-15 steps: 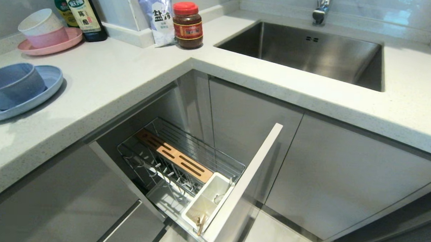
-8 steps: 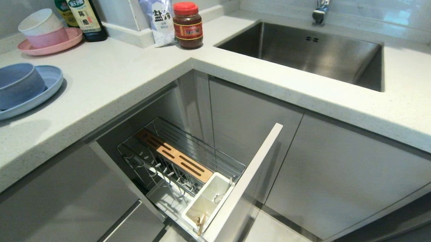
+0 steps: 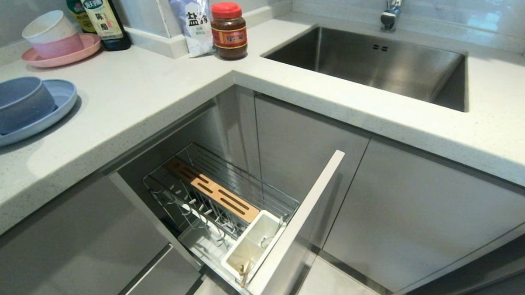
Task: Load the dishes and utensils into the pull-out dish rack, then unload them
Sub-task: Take the chopsticks out of the cupboard
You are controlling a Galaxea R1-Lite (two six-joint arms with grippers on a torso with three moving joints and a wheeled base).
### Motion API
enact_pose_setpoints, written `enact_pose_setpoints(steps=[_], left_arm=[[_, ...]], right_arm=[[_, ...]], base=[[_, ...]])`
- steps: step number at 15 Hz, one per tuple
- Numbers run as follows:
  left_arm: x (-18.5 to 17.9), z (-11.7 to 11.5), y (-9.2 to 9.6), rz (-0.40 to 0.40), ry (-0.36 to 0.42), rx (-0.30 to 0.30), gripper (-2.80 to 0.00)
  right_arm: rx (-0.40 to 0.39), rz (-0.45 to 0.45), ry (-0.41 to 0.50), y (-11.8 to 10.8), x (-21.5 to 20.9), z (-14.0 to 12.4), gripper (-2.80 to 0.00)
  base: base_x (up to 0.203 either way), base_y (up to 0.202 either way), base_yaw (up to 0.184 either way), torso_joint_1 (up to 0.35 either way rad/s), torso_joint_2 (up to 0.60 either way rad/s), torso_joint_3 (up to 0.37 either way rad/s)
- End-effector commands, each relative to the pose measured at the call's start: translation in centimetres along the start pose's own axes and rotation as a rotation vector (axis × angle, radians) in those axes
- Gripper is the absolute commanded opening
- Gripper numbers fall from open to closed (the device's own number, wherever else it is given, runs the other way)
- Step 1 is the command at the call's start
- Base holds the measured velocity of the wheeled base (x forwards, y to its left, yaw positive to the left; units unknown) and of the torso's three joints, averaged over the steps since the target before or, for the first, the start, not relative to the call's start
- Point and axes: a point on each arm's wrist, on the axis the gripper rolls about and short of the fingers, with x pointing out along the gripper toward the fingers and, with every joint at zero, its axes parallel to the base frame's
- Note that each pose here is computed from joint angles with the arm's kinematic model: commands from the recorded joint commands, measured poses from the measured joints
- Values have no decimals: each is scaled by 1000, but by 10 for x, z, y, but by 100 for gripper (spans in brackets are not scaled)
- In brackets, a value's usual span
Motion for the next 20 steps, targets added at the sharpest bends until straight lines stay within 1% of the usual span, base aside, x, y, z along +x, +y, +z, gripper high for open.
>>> enact_pose_setpoints(steps=[1, 3, 5, 8, 13, 17, 20], left_arm=[[17, 0, -5, -24, 58, 14, -280], [24, 0, -11, -41, 81, 31, -280], [27, 1, -14, -50, 87, 40, -280], [28, 3, -19, -71, 67, 51, -280], [29, 2, -29, -109, 70, 83, -280], [33, 5, -32, -121, 52, 85, -280], [36, 5, -33, -119, 61, 86, -280]], right_arm=[[0, 0, -3, 0, 0, 0, -280], [0, 0, -3, 0, 0, 0, -280], [0, 0, -3, 0, 0, 0, -280], [0, 0, -2, 0, 0, 0, -280], [0, 0, -3, 0, 0, 0, -280], [0, 0, -1, 0, 0, 0, -280], [0, 0, -3, 0, 0, 0, -280]], base=[[0, 0, 0, 0, 0, 0], [0, 0, 0, 0, 0, 0], [0, 0, 0, 0, 0, 0], [0, 0, 0, 0, 0, 0], [0, 0, 0, 0, 0, 0], [0, 0, 0, 0, 0, 0], [0, 0, 0, 0, 0, 0]])
